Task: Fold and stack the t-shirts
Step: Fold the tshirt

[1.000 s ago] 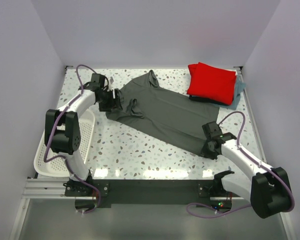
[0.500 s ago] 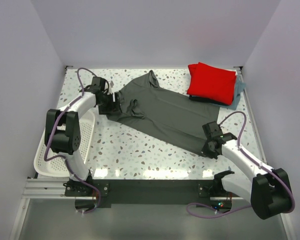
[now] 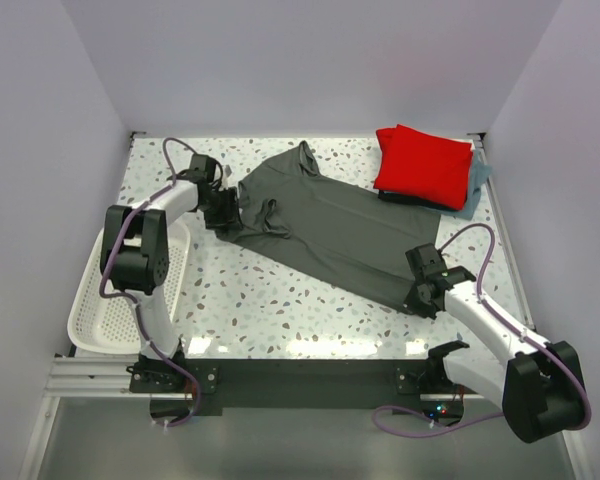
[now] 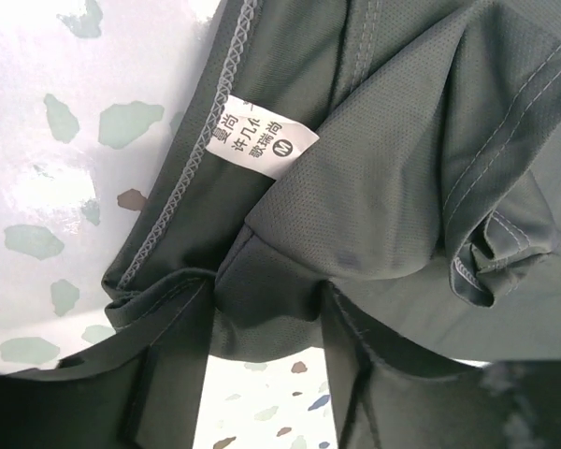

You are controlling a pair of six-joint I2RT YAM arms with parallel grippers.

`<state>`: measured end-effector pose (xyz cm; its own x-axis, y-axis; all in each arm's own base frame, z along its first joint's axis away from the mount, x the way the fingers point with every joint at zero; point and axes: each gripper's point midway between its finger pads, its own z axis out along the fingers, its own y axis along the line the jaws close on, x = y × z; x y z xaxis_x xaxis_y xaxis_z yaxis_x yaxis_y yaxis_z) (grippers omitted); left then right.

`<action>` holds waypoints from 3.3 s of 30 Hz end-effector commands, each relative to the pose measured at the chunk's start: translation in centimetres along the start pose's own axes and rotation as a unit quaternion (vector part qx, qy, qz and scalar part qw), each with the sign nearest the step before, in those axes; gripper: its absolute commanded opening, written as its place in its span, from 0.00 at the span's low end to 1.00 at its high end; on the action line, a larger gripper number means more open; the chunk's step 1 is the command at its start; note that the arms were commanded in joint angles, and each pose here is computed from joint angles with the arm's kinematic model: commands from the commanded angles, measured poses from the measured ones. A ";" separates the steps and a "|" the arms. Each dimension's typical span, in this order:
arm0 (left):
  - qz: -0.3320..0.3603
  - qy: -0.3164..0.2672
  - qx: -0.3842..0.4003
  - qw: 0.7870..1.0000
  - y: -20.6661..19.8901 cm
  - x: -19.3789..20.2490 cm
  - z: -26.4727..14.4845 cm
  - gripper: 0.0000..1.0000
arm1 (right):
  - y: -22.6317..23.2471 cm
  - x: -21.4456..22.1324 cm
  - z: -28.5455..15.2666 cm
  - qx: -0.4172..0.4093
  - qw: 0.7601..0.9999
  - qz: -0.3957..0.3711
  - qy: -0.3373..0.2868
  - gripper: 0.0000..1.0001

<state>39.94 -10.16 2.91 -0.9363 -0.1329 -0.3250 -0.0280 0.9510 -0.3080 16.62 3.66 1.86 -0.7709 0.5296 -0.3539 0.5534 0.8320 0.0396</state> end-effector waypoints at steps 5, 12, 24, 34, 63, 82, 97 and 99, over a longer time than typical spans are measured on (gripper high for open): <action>0.012 -0.021 0.019 1.000 -0.6 -1.5 -0.2 0.26 | -0.5 -0.6 -0.2 0.014 1.000 0.007 -0.016 0.00; 0.021 -0.030 0.008 0.999 -0.8 -3.1 -1.6 0.01 | -0.7 -0.5 -0.4 0.018 1.000 0.011 -0.015 0.00; 0.035 -0.006 -0.025 0.999 -0.4 -4.0 -1.0 0.15 | -1.1 -0.5 -0.4 0.034 0.999 0.010 -0.009 0.00; 0.029 -0.007 -0.082 0.996 1.8 -3.9 -1.0 0.52 | -1.3 -0.5 -0.5 0.040 0.999 0.012 -0.010 0.00; -0.004 -0.053 -0.150 0.987 3.9 -3.6 -3.3 0.47 | -1.4 -0.7 -0.5 0.043 0.999 0.021 -0.018 0.00; -0.005 -0.004 -0.115 0.993 3.3 -2.0 -0.2 0.39 | -1.4 -0.9 -0.6 0.043 0.999 0.020 -0.022 0.00; -0.031 -0.024 -0.135 0.990 5.4 -2.2 -2.0 0.00 | -2.5 -0.7 -0.4 0.080 0.996 0.026 -0.016 0.00; -0.035 -0.030 -0.142 0.989 5.7 -2.3 -2.2 0.00 | -2.7 -0.7 -0.4 0.091 0.995 0.026 -0.014 0.00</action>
<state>40.30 -5.24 2.03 -0.9398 -0.1706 -0.2961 -0.1518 0.9847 -0.0856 15.38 2.12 1.65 -0.7513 0.5598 -0.3495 0.6142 0.7869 -0.0600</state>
